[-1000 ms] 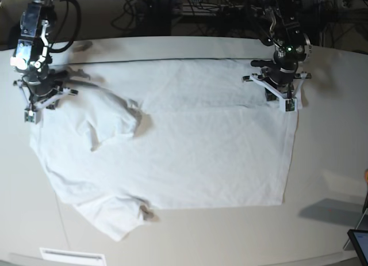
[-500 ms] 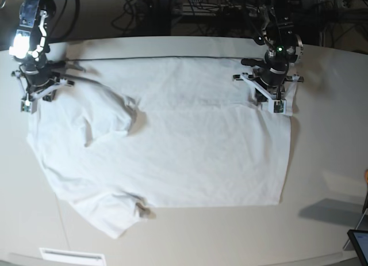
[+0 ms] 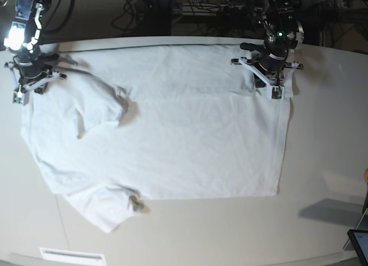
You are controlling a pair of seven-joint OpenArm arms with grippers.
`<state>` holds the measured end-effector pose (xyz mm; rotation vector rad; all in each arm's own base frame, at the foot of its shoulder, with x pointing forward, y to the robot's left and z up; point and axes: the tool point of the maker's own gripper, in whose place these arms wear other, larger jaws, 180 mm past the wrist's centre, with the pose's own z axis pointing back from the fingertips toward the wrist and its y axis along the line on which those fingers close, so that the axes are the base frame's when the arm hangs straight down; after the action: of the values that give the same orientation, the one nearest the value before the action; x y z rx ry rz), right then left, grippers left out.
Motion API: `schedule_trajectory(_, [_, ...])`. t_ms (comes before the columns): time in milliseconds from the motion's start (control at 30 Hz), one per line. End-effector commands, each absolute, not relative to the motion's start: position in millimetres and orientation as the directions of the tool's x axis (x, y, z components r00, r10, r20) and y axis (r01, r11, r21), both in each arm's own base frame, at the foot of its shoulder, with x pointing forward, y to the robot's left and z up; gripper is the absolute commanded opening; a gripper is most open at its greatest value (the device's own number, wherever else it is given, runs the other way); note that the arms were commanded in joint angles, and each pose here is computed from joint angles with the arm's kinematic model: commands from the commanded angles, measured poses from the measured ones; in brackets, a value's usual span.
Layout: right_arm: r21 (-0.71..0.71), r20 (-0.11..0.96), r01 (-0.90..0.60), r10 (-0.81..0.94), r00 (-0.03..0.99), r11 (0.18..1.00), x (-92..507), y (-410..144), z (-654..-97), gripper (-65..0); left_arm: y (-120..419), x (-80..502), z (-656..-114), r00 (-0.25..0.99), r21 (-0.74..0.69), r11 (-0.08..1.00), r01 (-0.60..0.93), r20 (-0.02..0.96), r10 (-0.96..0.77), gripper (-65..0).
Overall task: Fold the T-shirt properly
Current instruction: 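Raise both grippers back to the shirt's shoulder corners, then move both grippers down along the shirt sides toward the hem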
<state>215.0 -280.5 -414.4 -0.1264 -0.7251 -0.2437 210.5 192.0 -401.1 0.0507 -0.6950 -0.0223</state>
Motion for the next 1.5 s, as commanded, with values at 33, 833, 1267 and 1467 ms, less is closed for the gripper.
schedule_trajectory(33, [-0.058, 0.636, 0.271, -0.174, 0.752, 0.961, 204, -285, -419, -64.1, 197, 213, -395, 0.758, 0.074, 0.997, 0.010, 0.650, -0.056, -65.0])
schedule_trajectory(833, [-0.070, 0.714, 0.241, -0.120, 0.690, 0.968, 218, -279, -379, -64.1, 201, 226, -386, 0.736, 0.090, 0.996, 0.013, 0.673, -0.070, -65.0])
schedule_trajectory(1267, [-0.033, 0.800, 0.224, -0.109, 0.590, 0.974, 280, -275, -338, -63.4, 211, 254, -349, 0.653, 0.112, 0.993, -0.022, 0.754, -0.071, -65.0])
schedule_trajectory(1467, [-0.042, 0.845, 0.160, -0.051, 0.533, 0.986, 310, -271, -312, -63.3, 248, 270, -332, 0.668, 0.132, 0.982, -0.133, 0.744, -0.010, -65.0])
